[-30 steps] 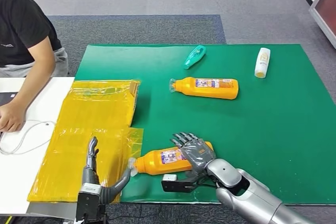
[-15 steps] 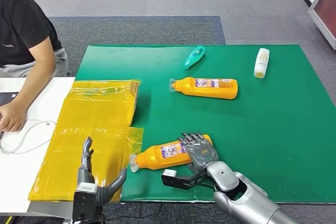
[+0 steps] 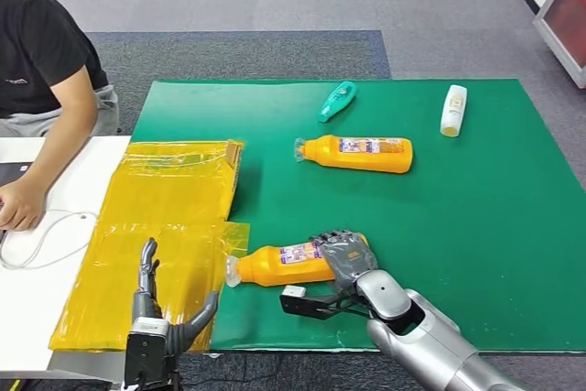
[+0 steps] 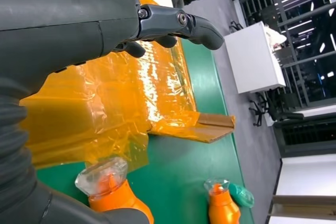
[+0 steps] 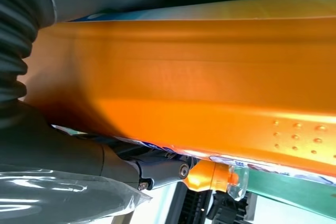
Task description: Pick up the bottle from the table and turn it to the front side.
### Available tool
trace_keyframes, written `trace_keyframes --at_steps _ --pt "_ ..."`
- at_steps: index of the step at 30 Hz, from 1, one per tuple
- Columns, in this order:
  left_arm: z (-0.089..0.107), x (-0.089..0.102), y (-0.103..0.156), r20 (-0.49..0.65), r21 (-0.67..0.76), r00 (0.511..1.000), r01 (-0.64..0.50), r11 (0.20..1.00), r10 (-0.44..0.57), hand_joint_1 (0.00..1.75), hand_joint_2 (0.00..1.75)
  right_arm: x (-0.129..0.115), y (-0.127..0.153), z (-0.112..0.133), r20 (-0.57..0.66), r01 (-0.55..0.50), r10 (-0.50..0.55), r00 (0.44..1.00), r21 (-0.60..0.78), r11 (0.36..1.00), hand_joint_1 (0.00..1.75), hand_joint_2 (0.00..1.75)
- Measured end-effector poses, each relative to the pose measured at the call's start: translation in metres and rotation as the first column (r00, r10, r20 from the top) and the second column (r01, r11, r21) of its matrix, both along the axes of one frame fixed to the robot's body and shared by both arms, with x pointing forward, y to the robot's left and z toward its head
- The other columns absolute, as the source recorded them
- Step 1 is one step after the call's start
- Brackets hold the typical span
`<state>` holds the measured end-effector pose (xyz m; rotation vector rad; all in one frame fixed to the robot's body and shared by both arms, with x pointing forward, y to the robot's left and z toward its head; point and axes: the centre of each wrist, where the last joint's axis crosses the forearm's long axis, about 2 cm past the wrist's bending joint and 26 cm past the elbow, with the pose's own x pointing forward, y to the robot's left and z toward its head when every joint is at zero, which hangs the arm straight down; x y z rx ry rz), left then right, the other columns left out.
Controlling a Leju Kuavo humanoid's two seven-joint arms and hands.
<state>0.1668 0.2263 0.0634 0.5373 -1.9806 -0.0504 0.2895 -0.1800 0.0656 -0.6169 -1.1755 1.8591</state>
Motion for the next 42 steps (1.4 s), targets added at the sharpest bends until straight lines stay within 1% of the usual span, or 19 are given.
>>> trace_keyframes --at_steps 4,6,8,10,12,14,17,19,21,26,34,36,38,42 --pt "0.000 0.000 0.000 0.001 0.000 1.000 0.000 1.000 0.000 0.00 1.75 0.003 0.002 -0.002 0.005 -0.014 0.014 1.000 0.016 1.000 1.75 1.75" --pt "0.000 0.000 0.000 0.001 0.000 1.000 0.001 1.000 -0.001 0.00 1.75 0.004 0.003 -0.004 0.017 -0.021 0.020 1.000 0.053 0.998 1.75 1.75" --pt "0.000 0.001 0.000 0.004 0.001 1.000 0.003 1.000 -0.003 0.00 1.75 0.003 0.004 -0.005 0.036 -0.028 0.023 0.999 0.127 0.992 1.75 1.75" --pt "0.001 0.001 0.000 0.012 -0.004 1.000 0.006 1.000 -0.006 0.00 1.75 0.001 0.005 -0.006 0.050 -0.028 0.017 0.999 0.231 0.972 1.75 1.75" --pt "0.002 0.004 0.000 0.025 -0.022 1.000 0.012 1.000 -0.012 0.00 1.75 0.000 0.008 -0.005 0.042 -0.016 0.001 0.999 0.372 0.928 1.75 1.75" --pt "0.005 0.008 0.000 0.044 -0.042 0.999 0.016 0.999 -0.014 0.00 1.75 -0.003 0.015 -0.004 0.015 0.005 -0.015 1.000 0.504 0.864 1.75 1.75" --pt "0.010 0.013 -0.001 0.071 -0.063 0.997 0.013 0.998 -0.009 0.00 1.75 -0.010 0.028 -0.003 -0.050 0.043 -0.014 0.999 0.643 0.765 1.75 1.75" --pt "0.011 0.015 -0.001 0.081 -0.077 0.997 0.012 0.997 -0.006 0.00 1.75 -0.015 0.033 -0.002 -0.084 0.060 -0.001 0.996 0.700 0.712 1.75 1.75" --pt "0.012 0.016 -0.001 0.088 -0.085 0.996 0.013 0.996 -0.005 0.00 1.75 -0.019 0.037 -0.002 -0.098 0.068 0.006 0.995 0.726 0.685 1.75 1.75" --pt "0.014 0.019 -0.001 0.100 -0.115 0.995 0.023 0.993 -0.011 0.00 1.75 -0.025 0.042 -0.002 -0.111 0.069 0.024 0.994 0.758 0.649 1.75 1.75" --pt "0.017 0.024 -0.001 0.114 -0.143 0.994 0.023 0.989 -0.006 0.00 1.75 -0.028 0.046 -0.003 -0.098 0.049 0.044 0.994 0.785 0.618 1.75 1.75" --pt "0.018 0.026 -0.001 0.115 -0.170 0.993 0.030 0.985 -0.011 0.00 1.75 -0.029 0.049 -0.002 -0.093 0.042 0.057 0.994 0.807 0.589 1.75 1.75" --pt "0.019 0.029 -0.002 0.116 -0.211 0.993 0.050 0.976 -0.026 0.00 1.75 -0.031 0.054 0.002 -0.094 0.035 0.082 0.992 0.838 0.545 1.75 1.75" --pt "0.023 0.037 -0.004 0.134 -0.302 0.985 0.142 0.943 -0.105 0.00 1.75 -0.032 0.066 0.016 -0.098 0.018 0.146 0.984 0.882 0.471 1.75 1.75"
